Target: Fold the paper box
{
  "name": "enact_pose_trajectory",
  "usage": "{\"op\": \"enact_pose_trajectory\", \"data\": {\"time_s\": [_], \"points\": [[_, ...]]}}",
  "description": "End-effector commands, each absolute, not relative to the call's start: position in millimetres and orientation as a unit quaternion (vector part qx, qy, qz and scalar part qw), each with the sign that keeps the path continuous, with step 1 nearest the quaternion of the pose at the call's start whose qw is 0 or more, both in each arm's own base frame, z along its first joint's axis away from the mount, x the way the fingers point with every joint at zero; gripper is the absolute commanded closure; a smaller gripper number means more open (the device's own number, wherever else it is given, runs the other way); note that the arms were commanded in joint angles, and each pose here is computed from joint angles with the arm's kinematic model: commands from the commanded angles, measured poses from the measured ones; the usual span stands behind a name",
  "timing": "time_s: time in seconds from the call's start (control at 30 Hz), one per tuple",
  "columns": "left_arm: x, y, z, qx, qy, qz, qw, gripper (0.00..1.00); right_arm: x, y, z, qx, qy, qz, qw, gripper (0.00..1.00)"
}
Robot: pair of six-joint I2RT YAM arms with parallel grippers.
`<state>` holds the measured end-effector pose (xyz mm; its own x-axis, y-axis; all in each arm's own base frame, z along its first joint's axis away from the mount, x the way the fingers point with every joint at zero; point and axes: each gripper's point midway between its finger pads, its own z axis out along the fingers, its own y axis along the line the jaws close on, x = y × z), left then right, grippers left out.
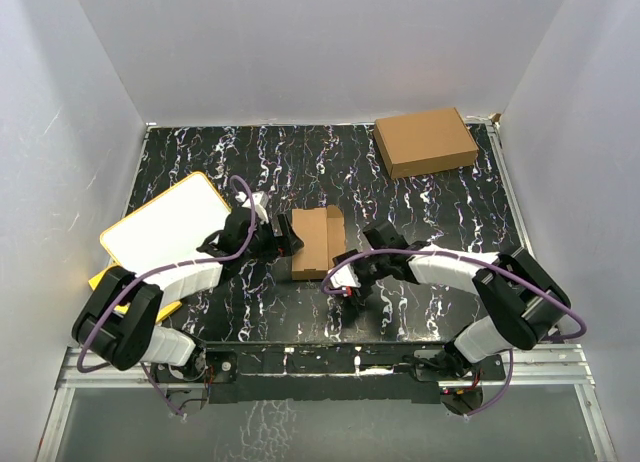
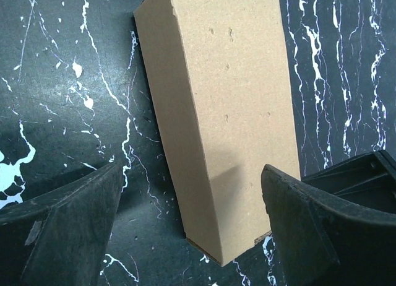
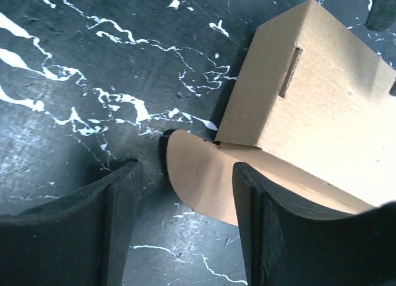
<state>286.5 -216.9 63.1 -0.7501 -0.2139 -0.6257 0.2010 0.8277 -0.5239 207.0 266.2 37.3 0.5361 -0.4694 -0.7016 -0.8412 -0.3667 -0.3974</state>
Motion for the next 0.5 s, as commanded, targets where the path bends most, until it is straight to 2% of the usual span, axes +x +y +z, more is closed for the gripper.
{"op": "enact_pose_trajectory", "data": {"time_s": [0.0, 0.47], "points": [[294, -226, 72, 0.000, 0.881, -0.306, 0.360, 0.10, 222, 280, 46, -0.788, 0.398, 0.215, 0.418, 0.39], [291, -223, 57, 0.005, 0.891, -0.292, 0.348, 0.12, 233, 280, 50, -0.772, 0.430, 0.204, 0.421, 0.61]]}}
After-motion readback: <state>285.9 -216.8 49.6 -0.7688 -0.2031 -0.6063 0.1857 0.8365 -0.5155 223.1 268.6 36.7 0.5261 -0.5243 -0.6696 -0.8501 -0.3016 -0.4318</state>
